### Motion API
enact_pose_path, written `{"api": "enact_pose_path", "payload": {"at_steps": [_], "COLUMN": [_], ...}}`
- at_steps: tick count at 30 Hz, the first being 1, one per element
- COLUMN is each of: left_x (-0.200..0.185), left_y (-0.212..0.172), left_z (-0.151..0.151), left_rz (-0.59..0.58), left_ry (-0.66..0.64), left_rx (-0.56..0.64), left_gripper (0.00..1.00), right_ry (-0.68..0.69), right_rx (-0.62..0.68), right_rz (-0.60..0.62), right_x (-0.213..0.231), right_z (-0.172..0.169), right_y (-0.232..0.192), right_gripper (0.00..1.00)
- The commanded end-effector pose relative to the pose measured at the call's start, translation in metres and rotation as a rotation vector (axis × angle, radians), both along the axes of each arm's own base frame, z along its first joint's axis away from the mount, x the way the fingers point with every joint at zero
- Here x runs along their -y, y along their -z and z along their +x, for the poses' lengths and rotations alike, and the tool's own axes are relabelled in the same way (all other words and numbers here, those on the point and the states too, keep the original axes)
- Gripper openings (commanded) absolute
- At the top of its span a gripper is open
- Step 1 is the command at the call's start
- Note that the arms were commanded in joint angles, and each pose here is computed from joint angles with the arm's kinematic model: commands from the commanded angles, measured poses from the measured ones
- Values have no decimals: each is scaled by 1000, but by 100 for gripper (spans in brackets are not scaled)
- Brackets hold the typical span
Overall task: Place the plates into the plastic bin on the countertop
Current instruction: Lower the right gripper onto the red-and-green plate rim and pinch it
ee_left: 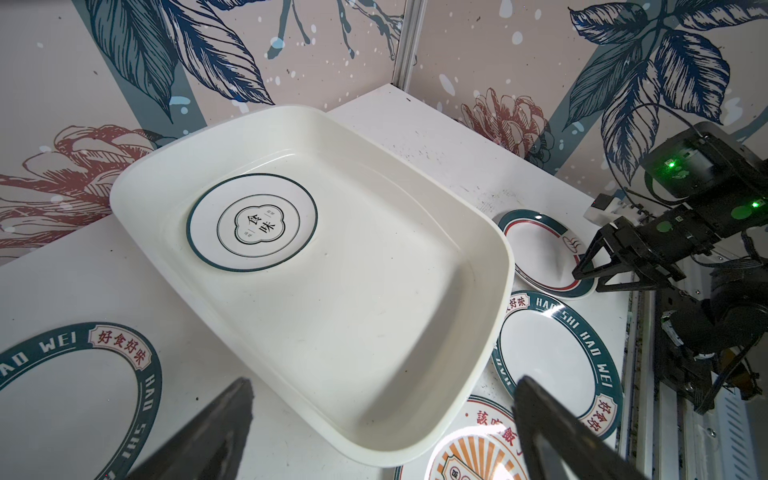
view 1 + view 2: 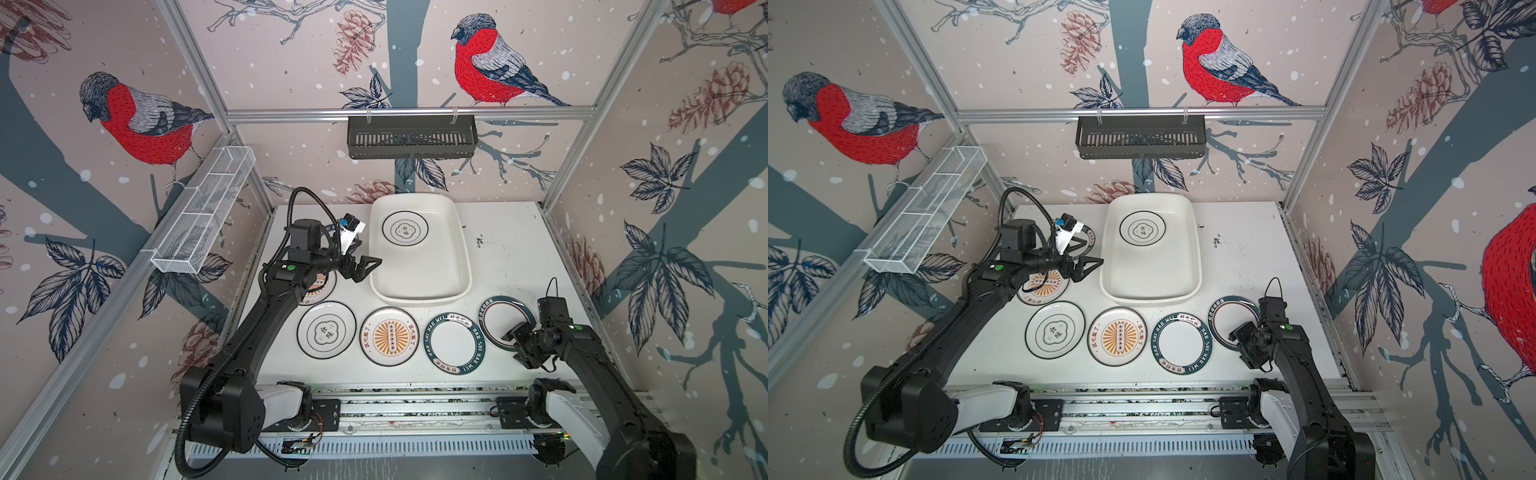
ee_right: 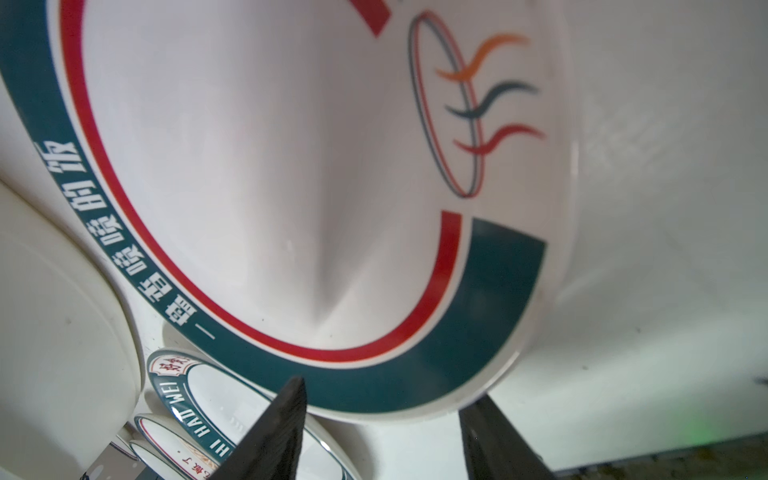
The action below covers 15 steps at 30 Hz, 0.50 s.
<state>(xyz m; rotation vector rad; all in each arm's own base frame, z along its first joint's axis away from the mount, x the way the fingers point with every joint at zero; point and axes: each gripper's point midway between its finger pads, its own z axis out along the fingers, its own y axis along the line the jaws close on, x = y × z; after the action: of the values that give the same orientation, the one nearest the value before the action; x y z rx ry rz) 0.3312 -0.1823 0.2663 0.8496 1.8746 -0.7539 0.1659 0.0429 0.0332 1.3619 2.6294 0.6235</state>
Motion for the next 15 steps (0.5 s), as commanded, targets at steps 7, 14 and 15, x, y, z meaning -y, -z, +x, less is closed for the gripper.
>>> {"api": "enact_pose_path", "payload": {"at_steps": [7,14,15], "left_x": [5,4,5], "left_y": [-9,-7,-7], "left_z": [2,3,3], "left_rz": [-24,-21,-21], "left_ry": [16,12,14], "left_rx": [33,29,31], "left_gripper": [97,97,97], "right_ry": [40,71,75], "right_rx": [70,123,130], "right_rz": [21,13,14], "right_x": [-1,4,4], "right_z": [12,20,21], "right_y": [2,1,3], "right_gripper": [53,49,49]}}
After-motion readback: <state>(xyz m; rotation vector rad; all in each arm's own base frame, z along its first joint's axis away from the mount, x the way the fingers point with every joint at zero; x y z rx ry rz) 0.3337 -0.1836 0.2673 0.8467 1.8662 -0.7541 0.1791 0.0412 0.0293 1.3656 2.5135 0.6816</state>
